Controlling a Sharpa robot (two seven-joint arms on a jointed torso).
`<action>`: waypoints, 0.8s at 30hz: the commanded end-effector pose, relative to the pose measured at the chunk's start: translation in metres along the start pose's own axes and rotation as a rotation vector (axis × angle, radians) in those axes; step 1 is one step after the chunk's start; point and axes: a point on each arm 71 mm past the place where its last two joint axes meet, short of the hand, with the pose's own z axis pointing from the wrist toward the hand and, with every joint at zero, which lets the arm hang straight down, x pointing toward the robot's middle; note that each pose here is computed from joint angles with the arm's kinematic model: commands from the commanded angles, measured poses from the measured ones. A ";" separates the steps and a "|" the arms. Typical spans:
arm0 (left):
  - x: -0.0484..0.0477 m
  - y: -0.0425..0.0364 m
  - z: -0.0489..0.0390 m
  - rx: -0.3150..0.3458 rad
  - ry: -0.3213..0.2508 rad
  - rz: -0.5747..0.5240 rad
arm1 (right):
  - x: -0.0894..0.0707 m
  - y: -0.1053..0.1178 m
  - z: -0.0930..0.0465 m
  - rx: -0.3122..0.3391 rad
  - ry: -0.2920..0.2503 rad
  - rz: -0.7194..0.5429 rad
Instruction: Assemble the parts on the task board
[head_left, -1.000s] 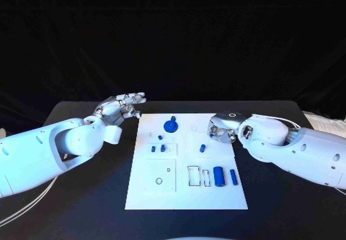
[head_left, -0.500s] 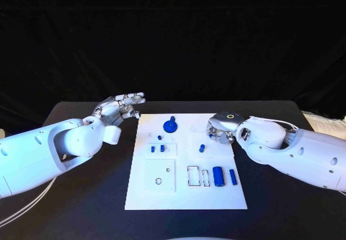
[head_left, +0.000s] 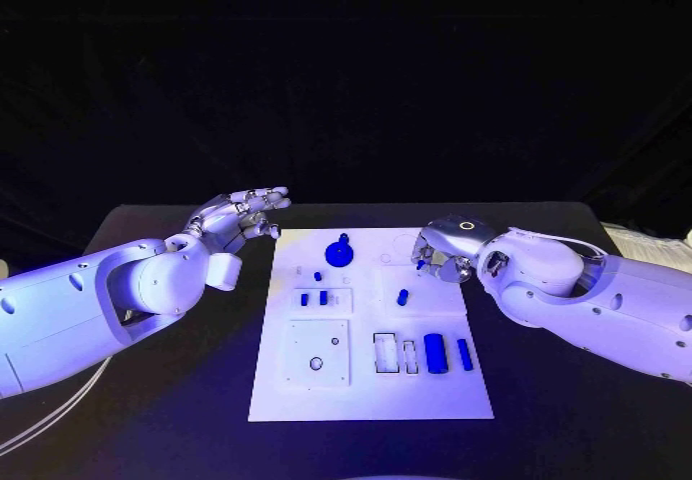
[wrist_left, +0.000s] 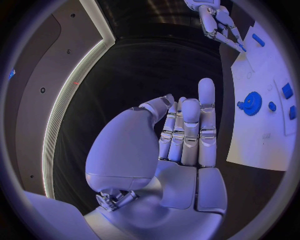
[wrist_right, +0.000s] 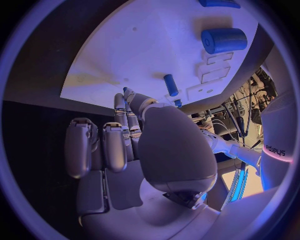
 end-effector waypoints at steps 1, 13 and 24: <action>0.0022 -0.0005 0.0006 0.006 0.014 0.002 | -0.005 0.001 -0.003 -0.001 -0.022 0.028; 0.0036 0.0003 0.0013 0.005 0.019 0.000 | -0.023 0.048 -0.010 -0.129 -0.079 0.085; 0.0078 0.0017 0.0023 0.002 0.031 -0.004 | -0.006 0.116 -0.006 -0.302 -0.041 0.155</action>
